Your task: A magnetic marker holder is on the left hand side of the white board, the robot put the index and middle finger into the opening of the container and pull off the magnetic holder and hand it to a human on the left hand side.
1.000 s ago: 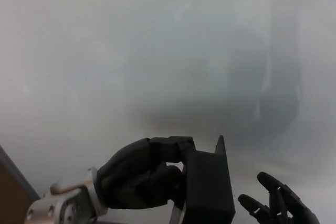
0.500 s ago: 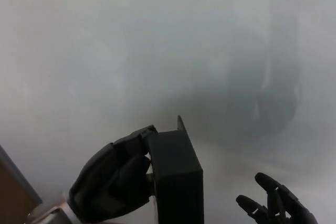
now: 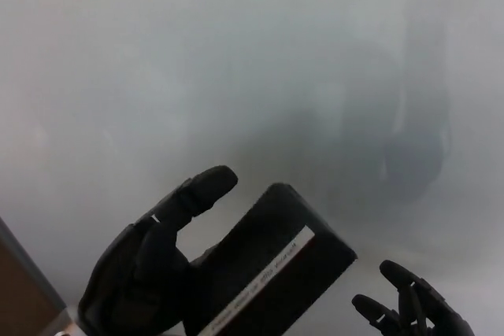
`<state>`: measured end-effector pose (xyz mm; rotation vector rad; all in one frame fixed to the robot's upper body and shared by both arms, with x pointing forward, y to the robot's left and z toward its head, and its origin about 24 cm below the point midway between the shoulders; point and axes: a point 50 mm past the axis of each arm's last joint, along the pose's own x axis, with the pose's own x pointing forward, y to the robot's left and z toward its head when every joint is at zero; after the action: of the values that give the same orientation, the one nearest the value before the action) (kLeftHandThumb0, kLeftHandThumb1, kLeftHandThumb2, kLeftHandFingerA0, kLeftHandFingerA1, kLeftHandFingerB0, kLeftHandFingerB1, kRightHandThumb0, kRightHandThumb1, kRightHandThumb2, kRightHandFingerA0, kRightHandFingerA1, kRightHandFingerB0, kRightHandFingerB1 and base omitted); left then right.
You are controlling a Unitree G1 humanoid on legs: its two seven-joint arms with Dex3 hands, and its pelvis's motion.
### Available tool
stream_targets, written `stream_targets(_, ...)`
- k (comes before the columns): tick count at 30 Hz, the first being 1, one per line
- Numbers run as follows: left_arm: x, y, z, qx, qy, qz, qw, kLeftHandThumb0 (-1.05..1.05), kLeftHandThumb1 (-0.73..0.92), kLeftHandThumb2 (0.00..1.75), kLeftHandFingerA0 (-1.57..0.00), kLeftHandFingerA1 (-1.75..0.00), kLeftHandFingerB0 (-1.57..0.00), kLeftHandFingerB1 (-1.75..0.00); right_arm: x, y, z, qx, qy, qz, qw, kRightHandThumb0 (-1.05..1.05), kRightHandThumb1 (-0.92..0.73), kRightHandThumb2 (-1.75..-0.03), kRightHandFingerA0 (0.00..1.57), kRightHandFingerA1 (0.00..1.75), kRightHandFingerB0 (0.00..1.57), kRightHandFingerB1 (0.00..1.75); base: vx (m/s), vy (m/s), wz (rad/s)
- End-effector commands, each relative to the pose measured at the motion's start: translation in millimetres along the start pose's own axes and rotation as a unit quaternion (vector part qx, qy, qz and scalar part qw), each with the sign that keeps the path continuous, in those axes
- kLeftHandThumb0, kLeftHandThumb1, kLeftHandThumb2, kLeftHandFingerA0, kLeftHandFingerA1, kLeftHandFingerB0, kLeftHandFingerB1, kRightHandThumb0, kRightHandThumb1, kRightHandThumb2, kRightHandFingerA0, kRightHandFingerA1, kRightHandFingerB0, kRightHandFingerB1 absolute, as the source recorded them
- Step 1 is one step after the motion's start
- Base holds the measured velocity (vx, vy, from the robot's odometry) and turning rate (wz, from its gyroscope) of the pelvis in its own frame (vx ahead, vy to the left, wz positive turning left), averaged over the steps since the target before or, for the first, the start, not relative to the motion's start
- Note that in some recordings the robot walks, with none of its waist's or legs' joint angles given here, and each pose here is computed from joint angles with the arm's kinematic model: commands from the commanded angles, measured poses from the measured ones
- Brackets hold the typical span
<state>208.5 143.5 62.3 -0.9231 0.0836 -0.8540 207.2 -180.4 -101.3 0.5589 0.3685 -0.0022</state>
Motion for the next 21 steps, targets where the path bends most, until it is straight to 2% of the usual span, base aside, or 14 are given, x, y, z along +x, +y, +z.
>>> stream_targets(1, -5.8, -31.6, 16.8, -0.192, -0.198, -0.126, 0.953, -0.90, 0.49, 0.86, -0.36, -0.47, -0.13, -0.35, -17.0, -15.1, -10.8, -0.017, 0.015, -0.035, 0.999, -0.61, -0.76, -0.62, 0.59, 0.60, 0.57, 0.52, 0.00, 0.000, 0.00)
stream_targets(2, -5.4, -32.0, 16.8, -0.193, -0.192, -0.140, 0.952, -0.91, 0.48, 0.88, -0.29, -0.45, -0.05, -0.32, -17.3, -15.2, -11.1, -0.017, 0.015, -0.035, 0.999, -0.60, -0.77, -0.62, 0.58, 0.60, 0.56, 0.51, 0.00, 0.000, 0.00)
stream_targets(9, -3.6, -32.9, 16.0, -0.197, -0.174, -0.173, 0.949, -1.01, 0.56, 0.94, -0.28, -0.45, -0.09, -0.29, -18.1, -14.4, -11.9, -0.021, 0.011, -0.033, 0.999, -0.60, -0.75, -0.63, 0.60, 0.61, 0.58, 0.53, 0.00, 0.000, 0.00)
stream_targets(18, -0.6, -33.0, 19.6, -0.197, -0.164, -0.192, 0.947, -0.94, 0.52, 0.93, -0.27, -0.47, -0.11, -0.29, -16.5, -12.9, -9.5, -0.040, 0.009, -0.031, 0.999, -0.60, -0.78, -0.63, 0.59, 0.63, 0.57, 0.53, 0.00, 0.000, 0.00)
stream_targets(20, -0.2, -32.8, 20.1, -0.199, -0.165, -0.192, 0.947, -0.95, 0.53, 0.93, -0.28, -0.47, -0.08, -0.28, -16.3, -12.9, -9.2, -0.040, 0.007, -0.032, 0.999, -0.60, -0.78, -0.63, 0.60, 0.64, 0.58, 0.53, 0.00, 0.000, 0.00)
stream_targets(21, -0.2, -32.4, 20.8, -0.200, -0.164, -0.193, 0.946, -1.02, 0.59, 0.95, -0.32, -0.48, -0.05, -0.23, -16.1, -12.5, -9.3, -0.041, 0.007, -0.032, 0.999, -0.61, -0.78, -0.63, 0.59, 0.63, 0.57, 0.54, 0.00, 0.000, 0.00)
